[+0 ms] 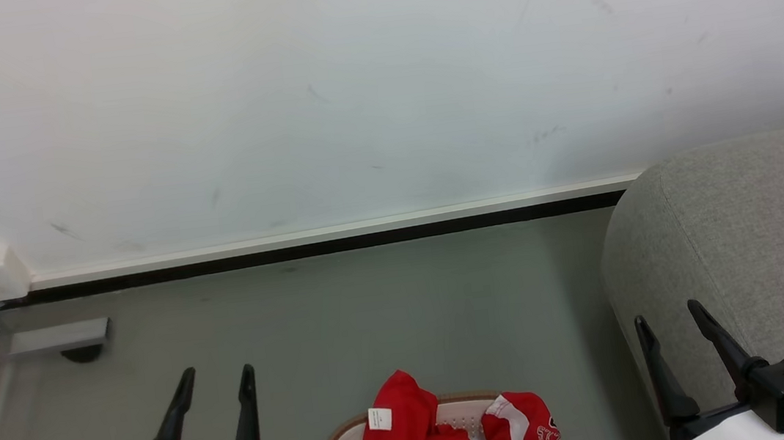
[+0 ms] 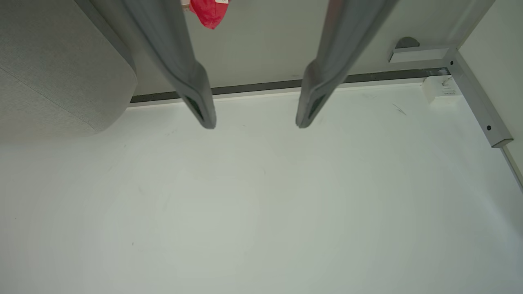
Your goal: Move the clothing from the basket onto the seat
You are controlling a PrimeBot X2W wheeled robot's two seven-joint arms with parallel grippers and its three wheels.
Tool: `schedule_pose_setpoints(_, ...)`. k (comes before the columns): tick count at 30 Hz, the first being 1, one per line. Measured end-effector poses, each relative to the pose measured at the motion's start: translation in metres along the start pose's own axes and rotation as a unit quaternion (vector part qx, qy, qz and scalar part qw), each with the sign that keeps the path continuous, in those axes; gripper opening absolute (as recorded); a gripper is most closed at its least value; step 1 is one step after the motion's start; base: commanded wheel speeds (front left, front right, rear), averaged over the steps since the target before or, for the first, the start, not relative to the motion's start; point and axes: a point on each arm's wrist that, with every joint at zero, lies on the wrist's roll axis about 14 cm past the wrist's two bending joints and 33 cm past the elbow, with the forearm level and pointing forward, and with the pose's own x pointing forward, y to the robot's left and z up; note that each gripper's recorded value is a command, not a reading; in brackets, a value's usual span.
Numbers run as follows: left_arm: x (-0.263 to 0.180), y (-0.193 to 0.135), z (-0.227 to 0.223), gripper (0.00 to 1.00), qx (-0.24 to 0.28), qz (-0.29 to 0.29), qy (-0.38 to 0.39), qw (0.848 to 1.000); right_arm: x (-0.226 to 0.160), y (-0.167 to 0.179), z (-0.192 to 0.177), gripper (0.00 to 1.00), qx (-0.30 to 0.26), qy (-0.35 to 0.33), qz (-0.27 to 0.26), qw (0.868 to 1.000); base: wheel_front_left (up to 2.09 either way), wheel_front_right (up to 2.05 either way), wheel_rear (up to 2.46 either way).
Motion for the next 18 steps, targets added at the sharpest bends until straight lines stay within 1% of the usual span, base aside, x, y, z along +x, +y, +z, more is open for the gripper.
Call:
schedule_pose_setpoints(8, 0.005, -0.008, -0.018, 1.00, -0.006, -0.013, 0.025, 1.000, -0.004, -0.011, -0.003, 1.00, 0.003, 0.004, -0.017, 1.000, 0.00, 0.00, 0.00)
schedule_pose_setpoints(18, 0.028, -0.039, -0.055, 1.00, -0.015, -0.068, 0.074, 0.995, -0.016, -0.045, -0.007, 1.00, 0.008, 0.011, -0.072, 0.997, 0.00, 0.00, 0.00)
